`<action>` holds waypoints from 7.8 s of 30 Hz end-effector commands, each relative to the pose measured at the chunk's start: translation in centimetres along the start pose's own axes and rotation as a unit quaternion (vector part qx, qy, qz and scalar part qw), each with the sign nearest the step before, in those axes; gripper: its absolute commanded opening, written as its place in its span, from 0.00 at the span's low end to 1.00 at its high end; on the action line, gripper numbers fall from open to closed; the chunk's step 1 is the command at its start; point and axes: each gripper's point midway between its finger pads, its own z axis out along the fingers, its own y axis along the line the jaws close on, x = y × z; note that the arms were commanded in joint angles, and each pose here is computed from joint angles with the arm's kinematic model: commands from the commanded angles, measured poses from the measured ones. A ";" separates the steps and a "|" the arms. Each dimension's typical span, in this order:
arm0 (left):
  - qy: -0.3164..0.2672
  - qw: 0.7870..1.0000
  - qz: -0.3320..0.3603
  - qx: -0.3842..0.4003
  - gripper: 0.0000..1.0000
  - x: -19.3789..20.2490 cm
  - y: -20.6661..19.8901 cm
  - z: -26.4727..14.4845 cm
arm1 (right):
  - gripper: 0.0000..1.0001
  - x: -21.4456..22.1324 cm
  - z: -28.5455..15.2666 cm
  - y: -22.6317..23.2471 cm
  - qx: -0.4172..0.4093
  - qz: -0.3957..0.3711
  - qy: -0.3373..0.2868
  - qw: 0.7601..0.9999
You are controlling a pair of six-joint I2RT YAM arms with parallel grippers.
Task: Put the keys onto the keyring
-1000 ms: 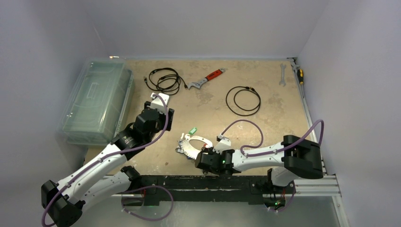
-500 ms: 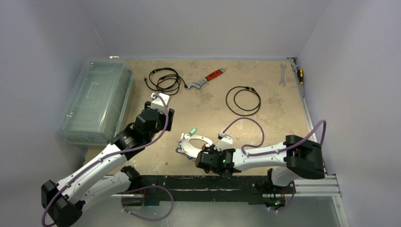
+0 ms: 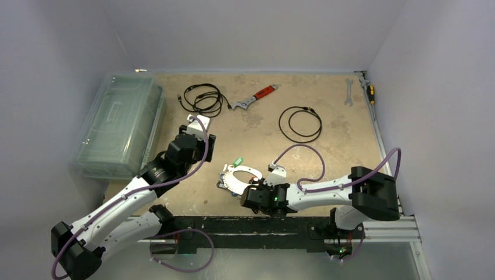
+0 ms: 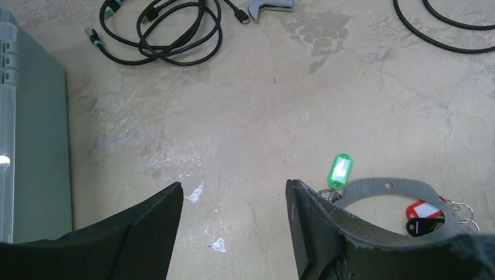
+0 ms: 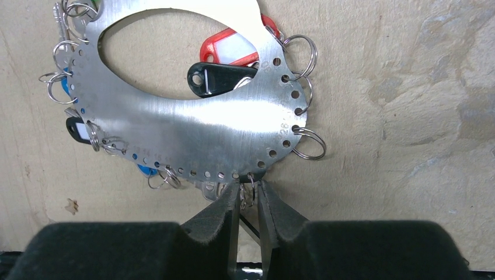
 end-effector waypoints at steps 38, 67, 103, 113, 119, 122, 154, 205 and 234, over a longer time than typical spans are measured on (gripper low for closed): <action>-0.005 1.000 0.003 0.009 0.64 -0.3 -0.3 0.2 | 0.00 -1.7 -0.4 1.4 -0.017 -0.031 -0.035 0.999; -0.108 0.899 -0.261 0.335 0.64 -5.7 -11.0 -5.8 | 0.00 -18.7 -10.0 10.1 -0.215 -0.064 -0.179 0.958; -0.238 0.827 -0.268 0.434 0.60 -6.2 -16.4 -6.8 | 0.00 -22.8 -15.0 12.4 -0.284 -0.036 -0.170 0.943; -0.241 0.794 -0.321 0.456 0.55 -7.4 -17.1 -6.7 | 0.00 -21.9 -14.5 12.4 -0.283 -0.030 -0.149 0.947; -0.241 0.788 -0.339 0.454 0.51 -7.7 -17.1 -6.5 | 0.00 -21.4 -14.2 12.3 -0.283 -0.028 -0.137 0.949; -0.241 0.791 -0.339 0.448 0.49 -7.7 -17.0 -6.3 | 0.00 -21.1 -14.2 12.4 -0.288 -0.027 -0.130 0.948; -0.188 0.904 -0.140 0.357 0.00 -6.1 -16.4 -3.2 | 0.00 -21.3 -15.5 11.9 -0.283 -0.048 -0.123 0.950; -0.197 0.909 0.083 0.358 0.81 -6.2 -15.7 -7.1 | 0.00 -18.6 -13.5 10.6 -0.278 -0.233 0.027 0.932; -0.210 0.884 0.068 0.412 0.70 -4.1 -19.4 -5.3 | 0.00 -18.3 -15.8 10.0 -0.304 -0.262 0.032 0.916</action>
